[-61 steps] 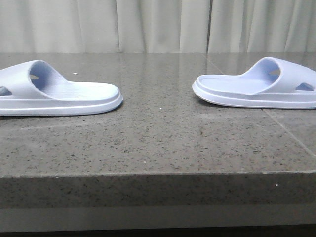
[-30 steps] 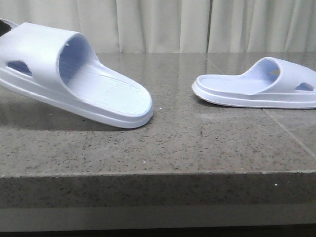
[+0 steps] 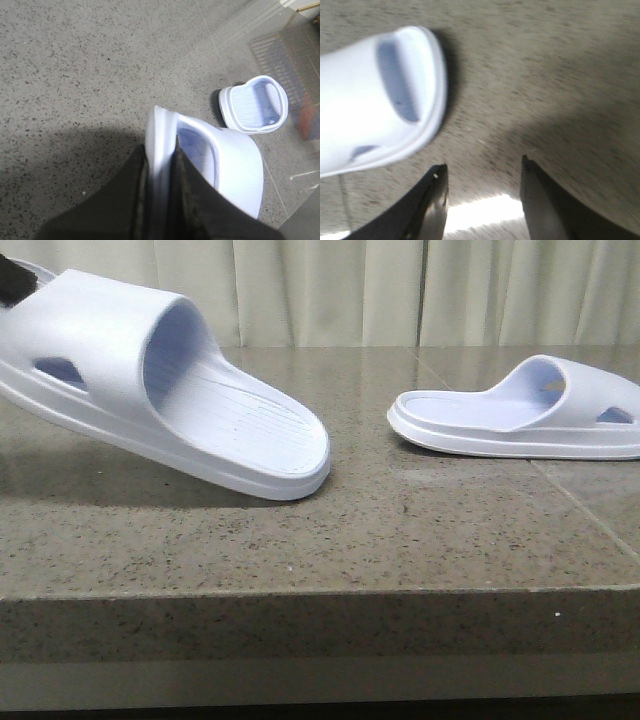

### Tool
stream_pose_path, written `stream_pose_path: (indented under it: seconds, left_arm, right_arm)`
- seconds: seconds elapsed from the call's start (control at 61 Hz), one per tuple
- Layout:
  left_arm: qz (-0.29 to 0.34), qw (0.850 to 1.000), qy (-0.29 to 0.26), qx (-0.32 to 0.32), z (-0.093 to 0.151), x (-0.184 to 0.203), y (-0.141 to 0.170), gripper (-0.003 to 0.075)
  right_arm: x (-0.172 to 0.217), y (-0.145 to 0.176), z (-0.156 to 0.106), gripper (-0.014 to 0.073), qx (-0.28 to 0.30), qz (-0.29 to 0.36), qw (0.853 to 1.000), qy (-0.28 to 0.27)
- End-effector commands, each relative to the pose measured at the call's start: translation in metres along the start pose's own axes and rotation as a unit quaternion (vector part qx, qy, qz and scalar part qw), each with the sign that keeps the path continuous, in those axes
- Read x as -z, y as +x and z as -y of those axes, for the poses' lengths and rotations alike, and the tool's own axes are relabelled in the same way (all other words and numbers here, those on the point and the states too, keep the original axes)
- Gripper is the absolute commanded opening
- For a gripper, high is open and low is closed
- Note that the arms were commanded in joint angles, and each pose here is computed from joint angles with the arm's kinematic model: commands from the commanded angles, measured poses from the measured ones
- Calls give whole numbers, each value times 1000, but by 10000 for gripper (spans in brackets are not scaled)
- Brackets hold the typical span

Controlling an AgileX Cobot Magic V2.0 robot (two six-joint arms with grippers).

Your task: Insert blue slippers together front up

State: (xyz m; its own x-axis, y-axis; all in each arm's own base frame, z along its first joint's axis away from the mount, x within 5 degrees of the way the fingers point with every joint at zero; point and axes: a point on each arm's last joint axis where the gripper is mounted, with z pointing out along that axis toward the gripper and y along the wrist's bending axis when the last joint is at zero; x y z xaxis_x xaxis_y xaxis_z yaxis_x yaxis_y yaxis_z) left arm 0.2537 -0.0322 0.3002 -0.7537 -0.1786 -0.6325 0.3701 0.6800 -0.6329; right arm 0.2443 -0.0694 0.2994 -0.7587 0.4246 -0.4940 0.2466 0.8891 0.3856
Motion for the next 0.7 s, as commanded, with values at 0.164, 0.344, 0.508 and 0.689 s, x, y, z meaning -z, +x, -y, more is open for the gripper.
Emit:
stream_pose_path:
  seconds: [0.164,0.344,0.508,0.689]
  left_arm:
    - [36,999,28,-4,16,7,-10,-20]
    - [36,999,28,-4,16,7,-10,-20]
    - [36,999,28,-4,16,7,-10,-20]
    - [36,999,28,-4,16,7,-10,-20]
  right_arm:
    - [-27,-39,-2,364,20,33,991,-132]
    - [-51,-50,7,364,35,25,990,-135]
    - [-65,-55,12,364,41,21,990,-133]
    - [-82,-56,13,364,35,1,989,-142]
